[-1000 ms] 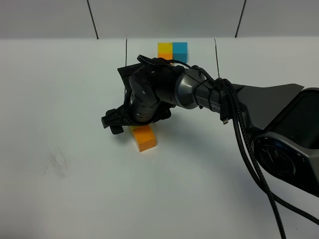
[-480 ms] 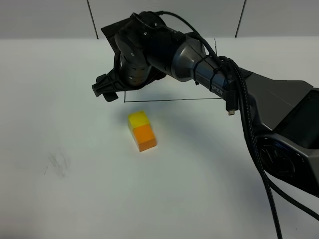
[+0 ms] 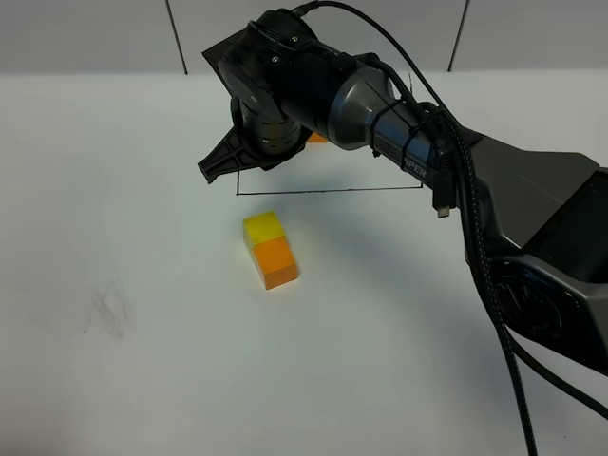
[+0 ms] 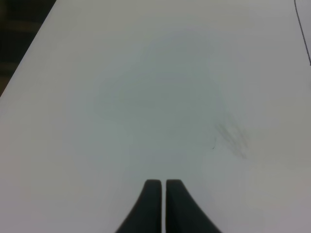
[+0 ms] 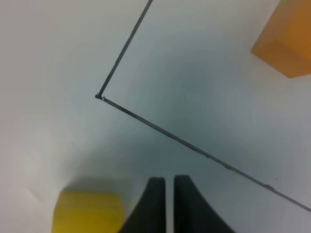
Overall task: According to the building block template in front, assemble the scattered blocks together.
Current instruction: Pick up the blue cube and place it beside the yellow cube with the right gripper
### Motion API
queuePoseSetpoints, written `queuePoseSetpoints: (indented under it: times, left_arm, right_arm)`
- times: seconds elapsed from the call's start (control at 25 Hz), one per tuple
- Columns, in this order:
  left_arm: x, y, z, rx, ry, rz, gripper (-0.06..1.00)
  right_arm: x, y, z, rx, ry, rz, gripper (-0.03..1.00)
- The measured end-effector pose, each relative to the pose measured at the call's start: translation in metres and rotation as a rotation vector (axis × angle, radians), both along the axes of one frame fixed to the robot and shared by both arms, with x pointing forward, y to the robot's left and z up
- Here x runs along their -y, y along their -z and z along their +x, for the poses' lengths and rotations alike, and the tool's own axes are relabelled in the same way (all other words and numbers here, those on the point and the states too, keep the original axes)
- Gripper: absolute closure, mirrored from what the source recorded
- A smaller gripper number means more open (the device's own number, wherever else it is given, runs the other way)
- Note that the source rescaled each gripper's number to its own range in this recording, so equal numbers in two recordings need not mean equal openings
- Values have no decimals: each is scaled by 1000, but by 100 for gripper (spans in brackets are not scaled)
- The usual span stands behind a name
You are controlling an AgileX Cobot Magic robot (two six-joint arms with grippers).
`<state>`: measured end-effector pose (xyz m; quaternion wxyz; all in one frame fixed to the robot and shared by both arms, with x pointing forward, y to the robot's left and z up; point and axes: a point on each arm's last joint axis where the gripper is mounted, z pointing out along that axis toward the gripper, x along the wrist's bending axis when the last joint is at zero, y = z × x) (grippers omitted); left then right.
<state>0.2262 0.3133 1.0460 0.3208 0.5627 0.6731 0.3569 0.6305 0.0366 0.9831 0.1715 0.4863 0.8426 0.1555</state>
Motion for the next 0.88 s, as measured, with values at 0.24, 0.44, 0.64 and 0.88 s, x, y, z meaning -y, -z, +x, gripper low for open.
queuePoseSetpoints:
  times: [0.24, 0.44, 0.64, 0.88]
  left_arm:
    - [0, 0, 0, 0, 0, 0, 94]
    - [0, 0, 0, 0, 0, 0, 94]
    - [0, 0, 0, 0, 0, 0, 94]
    - [0, 0, 0, 0, 1, 2, 94]
  right_arm:
    - [13, 1, 7, -23, 10, -36, 97]
    - [37, 2, 20, -56, 67, -67, 97]
    - [56, 0, 30, -63, 109, -95, 97]
    - [89, -25, 43, -39, 164, -92, 97]
